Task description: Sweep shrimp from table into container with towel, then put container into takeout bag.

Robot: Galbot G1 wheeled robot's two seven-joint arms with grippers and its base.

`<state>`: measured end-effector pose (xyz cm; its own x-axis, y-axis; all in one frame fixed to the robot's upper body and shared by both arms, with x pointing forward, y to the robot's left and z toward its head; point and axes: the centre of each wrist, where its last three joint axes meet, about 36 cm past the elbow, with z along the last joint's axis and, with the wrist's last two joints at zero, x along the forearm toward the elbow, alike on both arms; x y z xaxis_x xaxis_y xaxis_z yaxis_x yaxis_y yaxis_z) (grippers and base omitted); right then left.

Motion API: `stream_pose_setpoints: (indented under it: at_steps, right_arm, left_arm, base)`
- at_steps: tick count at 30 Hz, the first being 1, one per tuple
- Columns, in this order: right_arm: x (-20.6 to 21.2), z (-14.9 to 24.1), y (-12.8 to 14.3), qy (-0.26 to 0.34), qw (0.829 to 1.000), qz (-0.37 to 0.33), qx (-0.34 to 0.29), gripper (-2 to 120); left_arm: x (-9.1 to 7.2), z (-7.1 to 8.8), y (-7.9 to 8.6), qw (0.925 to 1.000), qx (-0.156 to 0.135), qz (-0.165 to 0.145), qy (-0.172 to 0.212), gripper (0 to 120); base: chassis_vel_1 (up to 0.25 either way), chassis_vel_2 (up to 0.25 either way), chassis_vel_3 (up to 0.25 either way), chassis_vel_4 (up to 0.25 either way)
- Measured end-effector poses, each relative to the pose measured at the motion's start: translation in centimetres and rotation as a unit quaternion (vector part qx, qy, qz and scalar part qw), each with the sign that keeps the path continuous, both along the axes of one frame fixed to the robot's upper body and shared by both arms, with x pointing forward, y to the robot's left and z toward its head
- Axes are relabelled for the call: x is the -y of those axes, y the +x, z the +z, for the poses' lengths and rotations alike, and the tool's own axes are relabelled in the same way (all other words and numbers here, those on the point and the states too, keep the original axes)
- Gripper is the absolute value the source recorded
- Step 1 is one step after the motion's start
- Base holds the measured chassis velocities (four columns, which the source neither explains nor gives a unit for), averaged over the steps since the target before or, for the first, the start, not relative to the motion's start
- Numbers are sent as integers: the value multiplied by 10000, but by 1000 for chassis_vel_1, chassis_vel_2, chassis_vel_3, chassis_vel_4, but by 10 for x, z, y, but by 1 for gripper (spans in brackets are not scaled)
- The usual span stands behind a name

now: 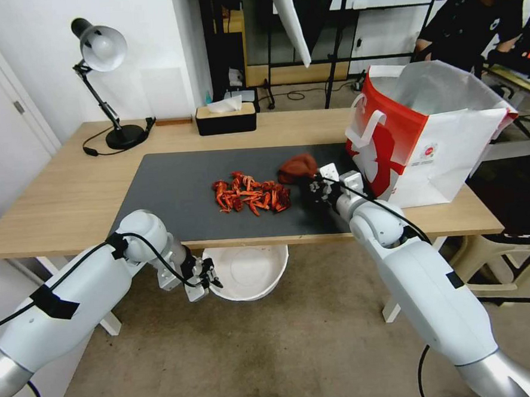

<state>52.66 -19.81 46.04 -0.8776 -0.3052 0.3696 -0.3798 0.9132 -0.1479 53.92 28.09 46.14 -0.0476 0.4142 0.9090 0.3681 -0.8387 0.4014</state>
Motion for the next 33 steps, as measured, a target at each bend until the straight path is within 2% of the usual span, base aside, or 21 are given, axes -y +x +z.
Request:
stream_pose_setpoints:
  at_steps: [9,25,33]
  right_arm:
    - [-27,-10,-28,-8,9993,321,-169,8]
    - [-72,-9,-73,-139,9992,223,-307,8]
    - [-88,-8,-87,-174,9990,222,-350,8]
  left_arm:
    - [-2,0,0,10000,-24,50,-64,0]
    - [-12,1,3,9996,-100,232,-118,0]
    - [-14,2,3,9995,-99,262,-113,0]
  base:
    - [0,0,0,0]
    - [0,0,0,0]
    - [0,0,0,0]
